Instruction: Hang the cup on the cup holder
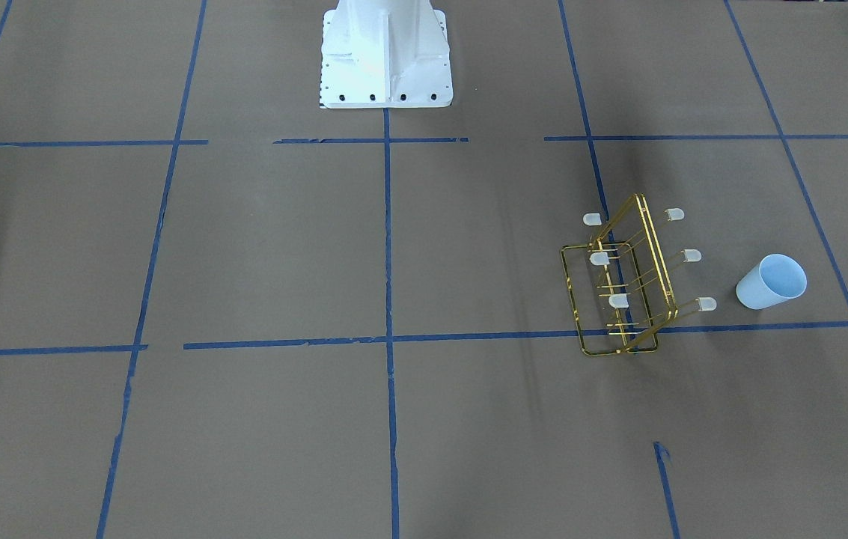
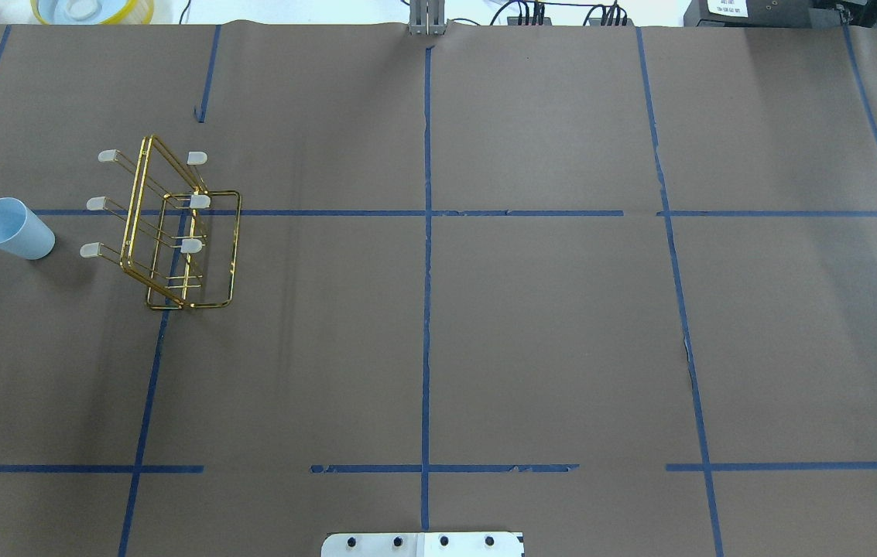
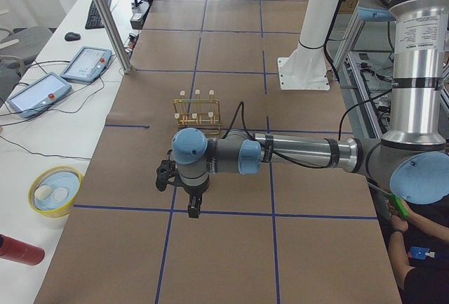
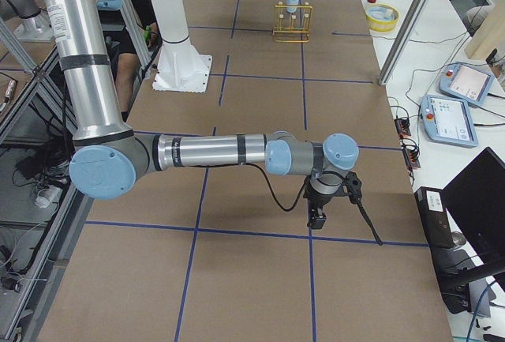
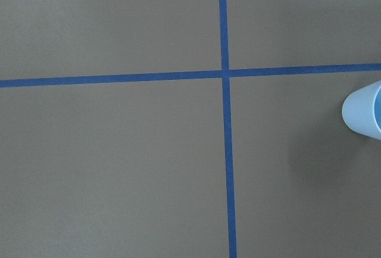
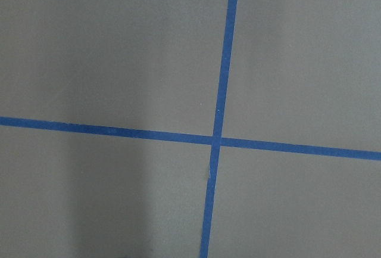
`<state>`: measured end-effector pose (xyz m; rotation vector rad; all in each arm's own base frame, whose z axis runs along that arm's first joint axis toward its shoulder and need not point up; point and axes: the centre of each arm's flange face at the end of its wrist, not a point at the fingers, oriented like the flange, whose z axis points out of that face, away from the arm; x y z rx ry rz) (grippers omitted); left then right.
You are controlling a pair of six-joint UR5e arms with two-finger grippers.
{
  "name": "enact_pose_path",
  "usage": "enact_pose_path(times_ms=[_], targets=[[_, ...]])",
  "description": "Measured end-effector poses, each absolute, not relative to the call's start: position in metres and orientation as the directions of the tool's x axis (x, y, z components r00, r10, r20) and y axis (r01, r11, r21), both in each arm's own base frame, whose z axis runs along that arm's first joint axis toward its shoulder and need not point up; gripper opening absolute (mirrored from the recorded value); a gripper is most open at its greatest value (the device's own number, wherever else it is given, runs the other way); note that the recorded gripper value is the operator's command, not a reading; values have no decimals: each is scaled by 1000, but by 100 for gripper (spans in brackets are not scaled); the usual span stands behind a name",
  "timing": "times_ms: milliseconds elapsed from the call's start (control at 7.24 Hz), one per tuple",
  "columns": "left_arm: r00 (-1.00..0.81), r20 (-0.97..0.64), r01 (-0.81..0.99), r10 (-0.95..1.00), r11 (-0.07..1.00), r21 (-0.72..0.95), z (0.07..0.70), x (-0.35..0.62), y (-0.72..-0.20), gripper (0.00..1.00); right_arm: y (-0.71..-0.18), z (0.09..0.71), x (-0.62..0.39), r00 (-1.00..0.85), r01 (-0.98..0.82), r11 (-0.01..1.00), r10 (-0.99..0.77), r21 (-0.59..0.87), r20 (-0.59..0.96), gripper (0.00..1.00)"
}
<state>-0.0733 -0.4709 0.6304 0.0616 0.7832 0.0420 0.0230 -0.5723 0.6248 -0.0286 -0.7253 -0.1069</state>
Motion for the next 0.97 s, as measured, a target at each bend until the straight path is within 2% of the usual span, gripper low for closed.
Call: enact_pose_path(times_ms=[552,967], targets=[[711,-697,15,93,989,147,618,-87,-477,100,-572,625,23,743,107,994,-87,11,663,100],[719,-680,33,142,971,238,583,-92,-481,100,-572,625,23,743,107,994,-87,11,663,100]])
